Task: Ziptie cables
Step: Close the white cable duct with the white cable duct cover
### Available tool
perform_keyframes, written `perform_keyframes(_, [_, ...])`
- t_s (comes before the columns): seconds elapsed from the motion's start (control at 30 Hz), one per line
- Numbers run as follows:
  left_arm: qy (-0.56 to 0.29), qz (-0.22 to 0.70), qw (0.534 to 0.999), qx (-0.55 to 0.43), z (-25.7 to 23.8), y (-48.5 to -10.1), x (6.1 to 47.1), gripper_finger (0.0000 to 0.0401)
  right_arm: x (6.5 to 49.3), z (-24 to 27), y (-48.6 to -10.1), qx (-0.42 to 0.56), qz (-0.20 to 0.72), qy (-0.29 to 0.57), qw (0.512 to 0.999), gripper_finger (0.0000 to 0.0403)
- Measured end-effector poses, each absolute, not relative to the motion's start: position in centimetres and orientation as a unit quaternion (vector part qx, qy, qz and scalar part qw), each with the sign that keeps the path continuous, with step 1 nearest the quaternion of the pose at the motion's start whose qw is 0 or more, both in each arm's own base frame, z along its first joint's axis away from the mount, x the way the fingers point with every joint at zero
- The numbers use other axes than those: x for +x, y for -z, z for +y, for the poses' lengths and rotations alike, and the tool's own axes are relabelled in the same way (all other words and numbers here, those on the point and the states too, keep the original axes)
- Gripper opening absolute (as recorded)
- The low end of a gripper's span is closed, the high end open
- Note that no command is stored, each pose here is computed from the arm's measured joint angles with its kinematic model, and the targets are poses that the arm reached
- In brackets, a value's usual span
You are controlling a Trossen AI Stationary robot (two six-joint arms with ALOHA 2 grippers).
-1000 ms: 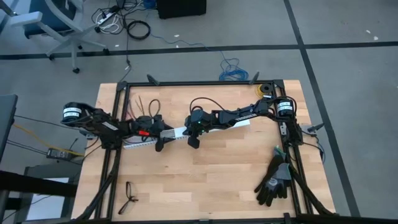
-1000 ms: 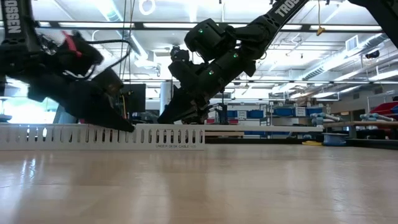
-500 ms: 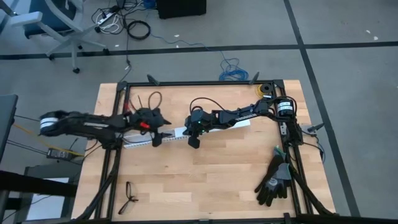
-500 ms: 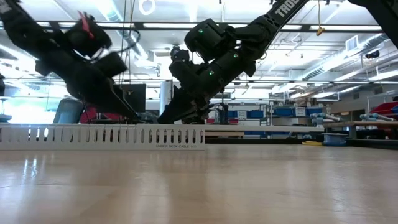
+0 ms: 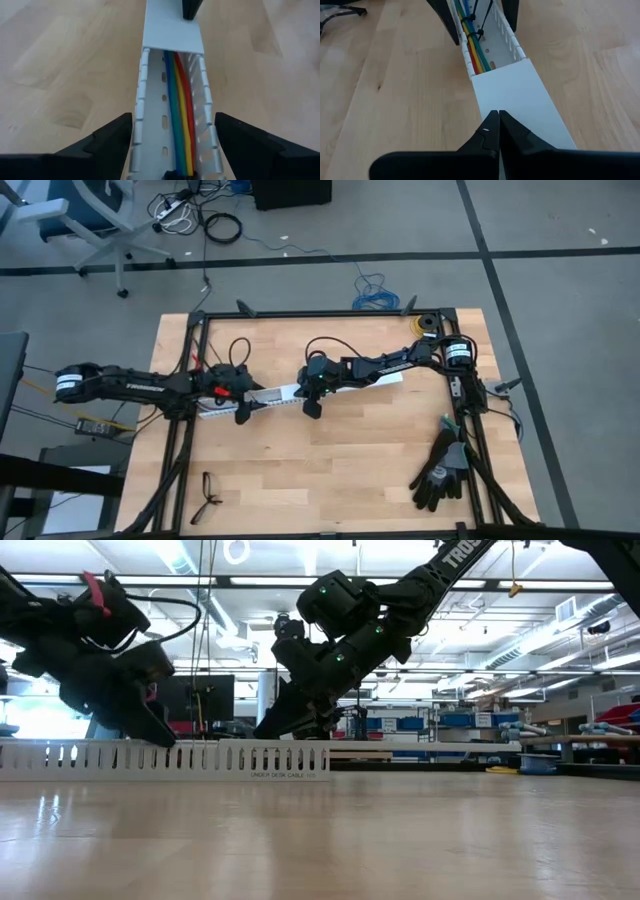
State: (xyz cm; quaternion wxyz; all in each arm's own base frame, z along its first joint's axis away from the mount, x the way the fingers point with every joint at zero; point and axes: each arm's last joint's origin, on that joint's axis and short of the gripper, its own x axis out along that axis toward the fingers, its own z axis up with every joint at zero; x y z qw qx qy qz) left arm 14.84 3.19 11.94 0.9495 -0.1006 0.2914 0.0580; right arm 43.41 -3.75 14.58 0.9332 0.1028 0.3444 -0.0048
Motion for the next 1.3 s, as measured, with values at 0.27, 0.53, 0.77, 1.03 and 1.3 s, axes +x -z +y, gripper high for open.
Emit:
perform_keyframes(0.27, [-0.067,0.313,0.942,-0.099,3.2,-11.0,15.0,0.0289,43.5,-3.8,-14.6,0.103,0.342,0.004,0.934,0.0])
perform_keyframes(0.53, [-0.072,0.306,0.945,-0.094,3.4,-10.7,15.5,0.0224,43.5,-3.8,-14.6,0.103,0.342,0.004,0.934,0.0])
perform_keyframes(0.77, [-0.076,0.297,0.948,-0.089,3.4,-10.7,15.7,0.022,43.1,-3.8,-15.7,0.08,0.335,0.014,0.939,0.0])
perform_keyframes(1.03, [-0.075,0.298,0.948,-0.077,3.6,-10.7,16.2,0.0221,40.2,-3.9,-19.5,0.048,0.399,0.064,0.913,0.0])
perform_keyframes(1.3, [-0.069,0.299,0.95,-0.065,4.1,-10.7,18.5,0.0221,38.5,-3.7,-19.8,0.061,0.456,0.075,0.884,0.0])
